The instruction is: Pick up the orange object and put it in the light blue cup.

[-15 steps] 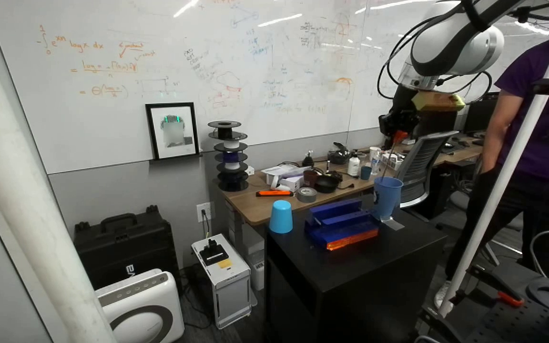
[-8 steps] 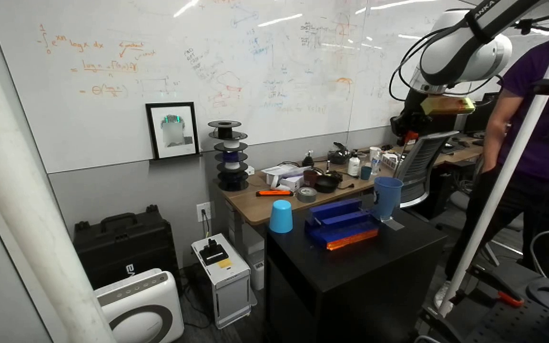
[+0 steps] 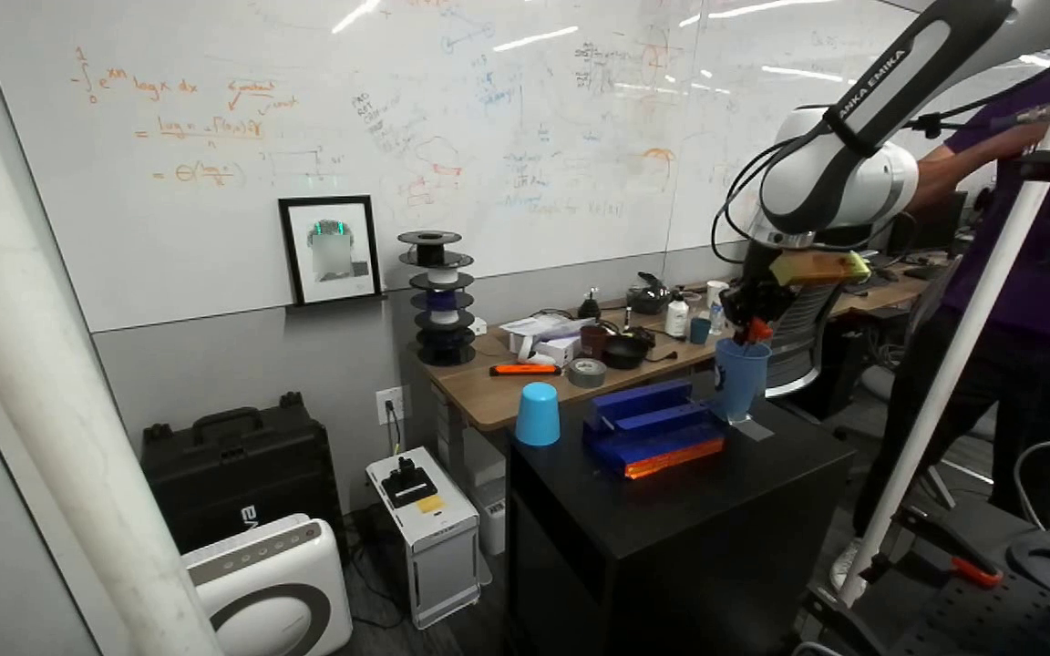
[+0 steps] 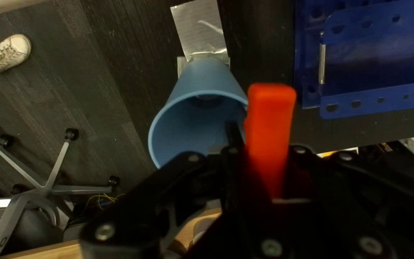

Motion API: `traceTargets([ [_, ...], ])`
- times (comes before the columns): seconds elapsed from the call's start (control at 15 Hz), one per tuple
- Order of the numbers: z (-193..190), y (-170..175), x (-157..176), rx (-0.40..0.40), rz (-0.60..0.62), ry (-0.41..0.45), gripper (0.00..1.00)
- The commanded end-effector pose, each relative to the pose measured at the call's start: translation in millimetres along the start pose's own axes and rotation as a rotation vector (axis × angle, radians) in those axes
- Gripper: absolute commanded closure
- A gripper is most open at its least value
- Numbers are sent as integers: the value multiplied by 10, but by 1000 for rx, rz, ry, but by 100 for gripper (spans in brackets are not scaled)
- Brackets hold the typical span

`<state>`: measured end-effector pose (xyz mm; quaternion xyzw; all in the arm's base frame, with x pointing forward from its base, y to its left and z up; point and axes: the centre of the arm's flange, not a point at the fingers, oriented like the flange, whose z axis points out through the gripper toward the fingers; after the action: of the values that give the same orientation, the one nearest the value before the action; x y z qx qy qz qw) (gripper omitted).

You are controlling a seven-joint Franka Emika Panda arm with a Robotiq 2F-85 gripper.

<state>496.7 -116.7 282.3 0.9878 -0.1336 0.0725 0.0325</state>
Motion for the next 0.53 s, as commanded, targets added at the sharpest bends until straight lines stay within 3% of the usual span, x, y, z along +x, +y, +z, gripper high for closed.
traceTargets([
  [0.0, -232, 39, 111, 26, 32, 25, 53],
  [0.27, -943, 102, -25, 114, 28, 43, 23],
  [0.47, -1338, 83, -457, 220, -79, -41, 1],
])
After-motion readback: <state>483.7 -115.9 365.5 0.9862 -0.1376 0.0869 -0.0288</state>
